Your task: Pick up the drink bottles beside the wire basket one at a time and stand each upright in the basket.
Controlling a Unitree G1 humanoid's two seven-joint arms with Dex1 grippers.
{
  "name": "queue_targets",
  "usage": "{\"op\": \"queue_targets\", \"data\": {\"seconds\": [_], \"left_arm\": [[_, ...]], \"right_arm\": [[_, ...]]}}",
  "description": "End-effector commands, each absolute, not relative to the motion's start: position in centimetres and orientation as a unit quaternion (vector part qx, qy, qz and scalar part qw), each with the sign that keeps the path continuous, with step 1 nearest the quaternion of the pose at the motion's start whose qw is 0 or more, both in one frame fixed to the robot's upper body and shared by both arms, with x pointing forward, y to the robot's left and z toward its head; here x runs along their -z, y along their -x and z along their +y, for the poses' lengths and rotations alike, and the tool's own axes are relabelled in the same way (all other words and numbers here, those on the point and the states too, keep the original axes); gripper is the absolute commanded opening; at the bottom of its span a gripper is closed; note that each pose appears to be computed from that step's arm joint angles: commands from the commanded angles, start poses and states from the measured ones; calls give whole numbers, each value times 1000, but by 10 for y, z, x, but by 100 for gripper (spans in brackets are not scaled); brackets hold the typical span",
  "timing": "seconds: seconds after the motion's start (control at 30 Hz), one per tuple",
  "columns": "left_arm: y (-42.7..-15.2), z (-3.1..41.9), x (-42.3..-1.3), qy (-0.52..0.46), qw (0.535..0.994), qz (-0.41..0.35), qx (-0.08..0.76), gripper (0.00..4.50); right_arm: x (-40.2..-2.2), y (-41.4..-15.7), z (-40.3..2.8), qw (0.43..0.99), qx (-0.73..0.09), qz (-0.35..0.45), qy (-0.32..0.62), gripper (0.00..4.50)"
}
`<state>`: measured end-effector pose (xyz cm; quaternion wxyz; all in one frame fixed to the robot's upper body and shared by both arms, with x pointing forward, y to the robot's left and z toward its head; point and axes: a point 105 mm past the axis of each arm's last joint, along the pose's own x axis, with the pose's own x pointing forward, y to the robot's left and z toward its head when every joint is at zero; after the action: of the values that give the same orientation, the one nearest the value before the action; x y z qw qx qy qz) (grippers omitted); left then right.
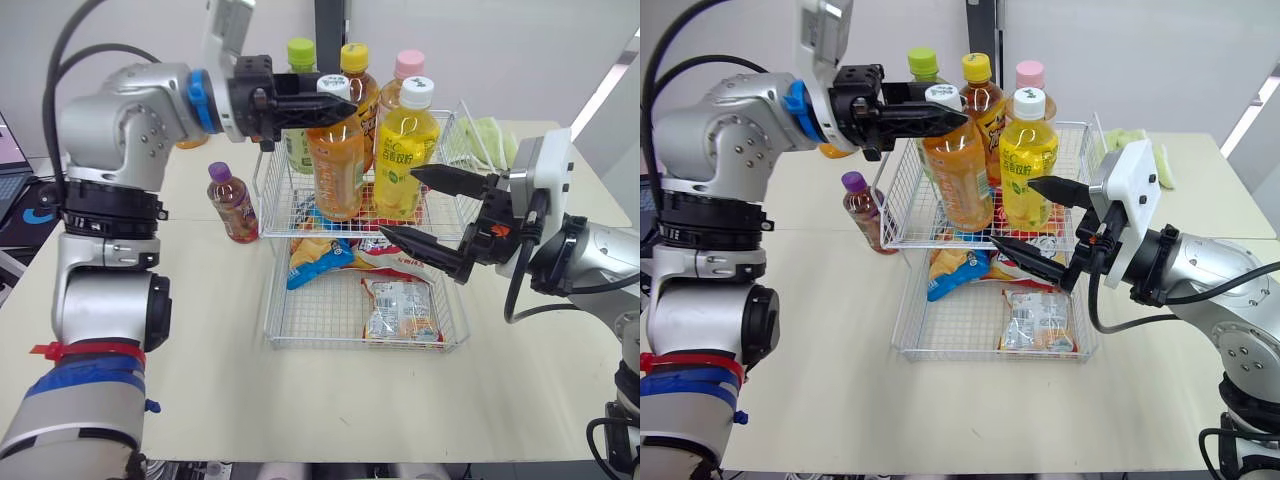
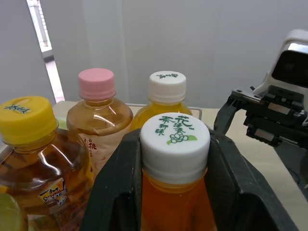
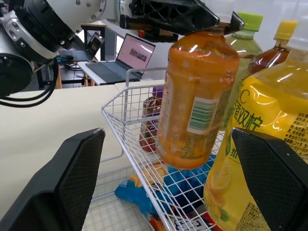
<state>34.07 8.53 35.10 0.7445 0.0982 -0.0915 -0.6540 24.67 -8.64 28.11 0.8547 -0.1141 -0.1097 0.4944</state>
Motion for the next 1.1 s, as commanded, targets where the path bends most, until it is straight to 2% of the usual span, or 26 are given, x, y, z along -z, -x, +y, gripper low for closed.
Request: {"op": "queue_targets", "data": {"seconds": [0.03,0.27,0.33,0.37,0.4,0.63,0.83,1.0,1.1], "left_arm": [[-336,84,-361,-133,739,-131,647,135],[-340,79,-357,-119,741,-139,646,135],[-339,79,-356,-111,741,-137,648,207],[-339,78,-356,-108,740,-135,650,224],[-339,79,-359,-102,741,-138,649,267],[-328,93,-383,-92,750,-171,632,449],[-311,132,-400,-61,800,-192,565,449],[-304,205,-370,-56,895,-180,405,449],[-293,245,-344,-49,934,-169,311,449]], "right_arm": [[-288,-238,-84,848,-499,-129,124,450],[-289,-237,-84,849,-497,-127,127,450],[-289,-238,-84,849,-497,-126,127,450],[-288,-238,-84,849,-497,-126,127,450],[-289,-238,-84,849,-498,-125,127,450],[-289,-239,-80,842,-511,-127,121,450],[-294,-241,-73,826,-536,-137,111,450],[-298,-240,-61,795,-579,-152,100,450],[-301,-243,-56,780,-598,-159,95,450]]}}
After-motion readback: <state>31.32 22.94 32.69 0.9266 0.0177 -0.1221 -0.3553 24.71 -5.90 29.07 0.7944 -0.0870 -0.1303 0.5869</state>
